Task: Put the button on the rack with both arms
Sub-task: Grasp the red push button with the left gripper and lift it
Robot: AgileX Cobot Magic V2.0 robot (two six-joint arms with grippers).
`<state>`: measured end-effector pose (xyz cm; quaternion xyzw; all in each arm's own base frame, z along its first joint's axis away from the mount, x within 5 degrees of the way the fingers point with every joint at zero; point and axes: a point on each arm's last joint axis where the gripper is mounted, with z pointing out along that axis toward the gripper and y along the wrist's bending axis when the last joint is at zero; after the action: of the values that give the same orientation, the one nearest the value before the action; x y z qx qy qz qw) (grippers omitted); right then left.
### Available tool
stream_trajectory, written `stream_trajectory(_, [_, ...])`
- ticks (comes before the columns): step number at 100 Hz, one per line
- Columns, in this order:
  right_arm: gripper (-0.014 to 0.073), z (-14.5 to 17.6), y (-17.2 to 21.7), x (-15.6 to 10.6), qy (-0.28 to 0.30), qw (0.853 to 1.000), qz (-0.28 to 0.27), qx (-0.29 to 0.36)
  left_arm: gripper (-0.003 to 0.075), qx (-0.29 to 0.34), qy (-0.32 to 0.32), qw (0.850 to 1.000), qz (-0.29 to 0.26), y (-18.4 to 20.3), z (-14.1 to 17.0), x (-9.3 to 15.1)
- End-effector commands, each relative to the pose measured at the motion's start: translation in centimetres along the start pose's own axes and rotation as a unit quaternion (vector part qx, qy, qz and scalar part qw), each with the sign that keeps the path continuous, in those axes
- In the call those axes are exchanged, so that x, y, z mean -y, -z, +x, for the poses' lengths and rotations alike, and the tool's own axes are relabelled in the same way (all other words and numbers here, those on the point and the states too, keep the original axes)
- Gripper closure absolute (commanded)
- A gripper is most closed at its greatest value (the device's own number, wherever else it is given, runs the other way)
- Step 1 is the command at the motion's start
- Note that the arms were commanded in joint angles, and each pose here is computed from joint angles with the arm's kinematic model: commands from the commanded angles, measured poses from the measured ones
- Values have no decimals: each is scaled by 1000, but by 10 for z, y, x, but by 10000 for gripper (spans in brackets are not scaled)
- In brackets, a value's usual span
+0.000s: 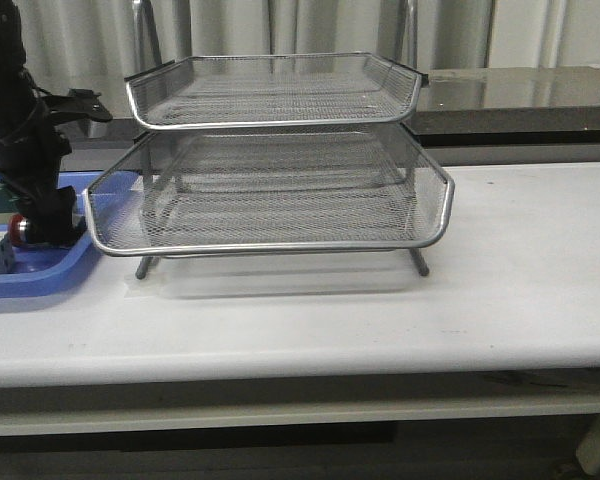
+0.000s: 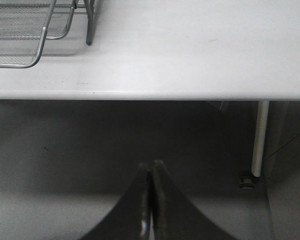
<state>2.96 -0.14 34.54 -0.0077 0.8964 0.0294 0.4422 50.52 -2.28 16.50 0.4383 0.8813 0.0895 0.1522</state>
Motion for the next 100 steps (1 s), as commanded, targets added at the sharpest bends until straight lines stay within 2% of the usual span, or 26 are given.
stream_trajectory(1, [666,-12,6,0,4,999,3,42,174,42,6,998,-43,35,-10,-15])
stream_trajectory(39, [666,-12,6,0,4,999,3,42,187,36,7,999,-33,22,-9,-13])
stream_trajectory(46, [666,-12,6,0,4,999,3,42,243,34,6,999,-31,22,-9,-12])
stream_trajectory(64, [666,-12,6,0,4,999,3,42,542,32,5,999,-29,22,-8,-12])
stream_trajectory(71, [666,-12,6,0,4,999,3,42,617,32,5,999,-29,22,-8,-12])
stream_trajectory(78, [666,-12,6,0,4,999,3,42,642,31,5,999,-27,23,-8,-12])
stream_trajectory(100, [666,-12,6,0,4,999,3,42,641,25,9,999,-23,41,-6,-16])
